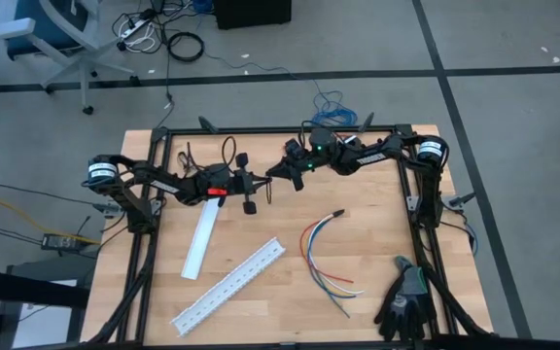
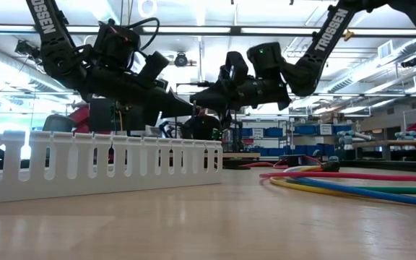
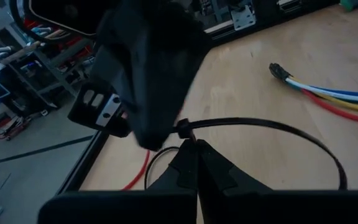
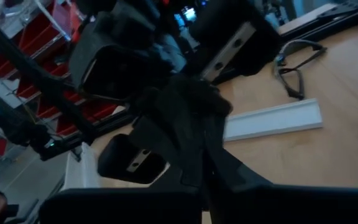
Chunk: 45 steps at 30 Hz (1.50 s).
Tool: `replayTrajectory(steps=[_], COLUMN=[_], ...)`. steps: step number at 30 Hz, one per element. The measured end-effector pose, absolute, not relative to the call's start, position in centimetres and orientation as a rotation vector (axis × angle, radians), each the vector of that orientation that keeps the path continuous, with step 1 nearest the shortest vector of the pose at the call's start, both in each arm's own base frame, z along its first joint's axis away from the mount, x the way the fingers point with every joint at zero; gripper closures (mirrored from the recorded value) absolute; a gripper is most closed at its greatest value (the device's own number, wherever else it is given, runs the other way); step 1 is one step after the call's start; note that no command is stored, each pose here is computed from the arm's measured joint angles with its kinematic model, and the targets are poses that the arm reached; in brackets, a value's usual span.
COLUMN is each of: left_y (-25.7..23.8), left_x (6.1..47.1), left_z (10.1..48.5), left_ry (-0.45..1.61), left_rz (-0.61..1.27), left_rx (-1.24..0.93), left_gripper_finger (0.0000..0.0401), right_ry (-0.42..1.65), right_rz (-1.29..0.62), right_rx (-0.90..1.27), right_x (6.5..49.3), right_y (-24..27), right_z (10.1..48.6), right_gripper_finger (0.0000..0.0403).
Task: Ziptie cables
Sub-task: Wrap the left black zip tie
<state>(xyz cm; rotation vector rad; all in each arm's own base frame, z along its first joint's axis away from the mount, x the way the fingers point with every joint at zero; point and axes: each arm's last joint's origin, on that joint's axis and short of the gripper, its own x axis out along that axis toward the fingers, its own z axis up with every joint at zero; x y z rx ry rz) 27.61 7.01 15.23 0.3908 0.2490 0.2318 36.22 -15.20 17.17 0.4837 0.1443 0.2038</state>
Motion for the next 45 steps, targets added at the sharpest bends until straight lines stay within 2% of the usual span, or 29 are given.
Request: replayTrajectory(steps=[14,23,27,36,40,45], left_y=[6.9,6.8,6.9,7.9,8.2,9.4], left_x=[27.5,27.5,27.5,27.0,26.6,26.6], left_z=[14.8,14.8,14.7,13.9,13.2,12.8], left_ry=[0.289,0.293,0.301,0.371,0.447,0.610], left_rz=[0.211,0.204,0.233,0.388,0.426,0.497], left_rx=[0.383,0.376,0.331,0.130,0.063,-0.067], left_gripper_finger=[0.0401,0.0401,0.0401,0.0401,0.0401,0.0401], right_ry=[0.116,0.121,0.145,0.230,0.253,0.320], right_rz=[0.106,0.122,0.158,0.132,0.195,0.211], right_rx=[0.480,0.482,0.477,0.463,0.541,0.625], right_x=[35.6,35.4,35.4,34.5,33.6,32.5], right_y=[-16.9,-17.1,-17.0,-18.2,-19.3,-20.4], right_z=[17.2,17.2,17.0,16.0,15.8,15.1], right_gripper_finger=[0.0403,0.0398,0.0373,0.0285,0.0272,0.0275])
